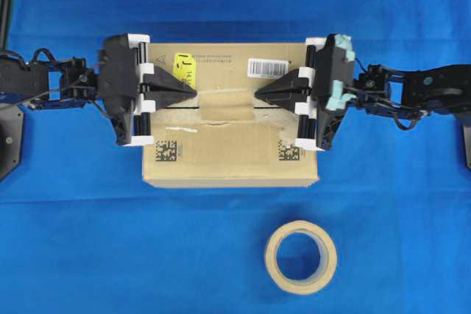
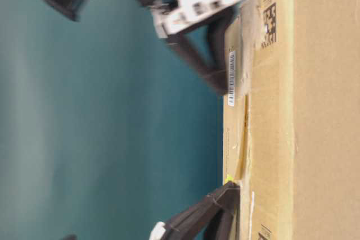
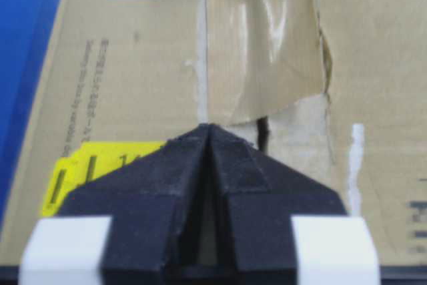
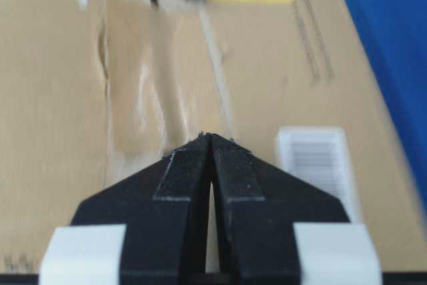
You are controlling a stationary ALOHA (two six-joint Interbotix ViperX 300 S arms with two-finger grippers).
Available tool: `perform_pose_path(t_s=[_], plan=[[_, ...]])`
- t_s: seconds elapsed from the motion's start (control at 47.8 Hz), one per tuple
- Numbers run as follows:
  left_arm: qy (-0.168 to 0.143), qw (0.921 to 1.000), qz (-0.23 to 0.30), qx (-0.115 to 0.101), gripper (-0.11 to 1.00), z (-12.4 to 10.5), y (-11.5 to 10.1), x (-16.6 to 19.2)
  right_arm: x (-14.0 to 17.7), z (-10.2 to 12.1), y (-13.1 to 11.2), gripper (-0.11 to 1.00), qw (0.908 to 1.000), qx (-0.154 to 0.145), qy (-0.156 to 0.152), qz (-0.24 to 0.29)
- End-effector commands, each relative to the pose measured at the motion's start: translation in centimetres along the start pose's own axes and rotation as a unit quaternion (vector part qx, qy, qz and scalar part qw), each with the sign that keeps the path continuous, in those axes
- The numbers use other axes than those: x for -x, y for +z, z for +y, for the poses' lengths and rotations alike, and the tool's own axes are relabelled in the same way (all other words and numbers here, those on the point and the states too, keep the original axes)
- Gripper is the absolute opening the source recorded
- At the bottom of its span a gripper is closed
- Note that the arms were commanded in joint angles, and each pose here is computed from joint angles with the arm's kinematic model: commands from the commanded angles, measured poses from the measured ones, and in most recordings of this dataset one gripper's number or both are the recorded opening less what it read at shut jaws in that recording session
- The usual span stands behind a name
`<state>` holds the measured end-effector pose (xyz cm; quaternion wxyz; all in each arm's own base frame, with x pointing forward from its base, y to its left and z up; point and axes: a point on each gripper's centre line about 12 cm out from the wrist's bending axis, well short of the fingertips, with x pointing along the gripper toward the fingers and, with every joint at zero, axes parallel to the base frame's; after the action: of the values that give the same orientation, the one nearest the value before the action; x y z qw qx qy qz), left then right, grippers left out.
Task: Apply tape along the seams of the closed cardboard box to seal it securely.
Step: 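Slide both grippers along the tape, smoothing it flat over the seam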
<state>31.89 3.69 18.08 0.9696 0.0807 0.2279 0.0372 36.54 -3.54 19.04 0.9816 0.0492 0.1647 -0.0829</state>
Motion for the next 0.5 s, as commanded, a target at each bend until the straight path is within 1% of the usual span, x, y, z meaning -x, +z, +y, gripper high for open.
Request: perform_pose_path(t_s=[0.0, 0.063, 0.105, 0.251, 0.335, 0.481], plan=[[0.006, 0.9985, -0.053, -0.006, 0.00, 0.4, 3.7, 0.3, 0.7, 0.3, 3.3, 0.00, 0.9988, 0.010, 0.006, -0.048], [0.008, 0.9978, -0.065, -0.007, 0.00, 0.5, 4.6, 0.0, 0.7, 0.4, 4.2, 0.00, 0.9980, 0.018, 0.007, -0.060], [0.007, 0.9977, -0.067, -0.007, 0.00, 0.4, 4.9, -0.5, 0.4, 0.5, 4.5, 0.00, 0.9978, 0.022, 0.007, -0.063], [-0.009, 0.9975, -0.069, -0.014, 0.00, -0.8, 5.7, -2.4, -1.0, 0.5, 4.7, 0.00, 0.9980, 0.023, 0.005, -0.058], [-0.018, 0.9977, -0.063, -0.018, 0.00, -1.5, 5.6, -3.2, -1.9, 0.5, 4.5, 0.00, 0.9983, 0.022, 0.005, -0.053], [-0.028, 0.9986, -0.043, -0.009, 0.00, -2.2, 4.4, -4.0, -3.4, 0.6, 3.7, 0.00, 0.9990, 0.023, 0.004, -0.038]])
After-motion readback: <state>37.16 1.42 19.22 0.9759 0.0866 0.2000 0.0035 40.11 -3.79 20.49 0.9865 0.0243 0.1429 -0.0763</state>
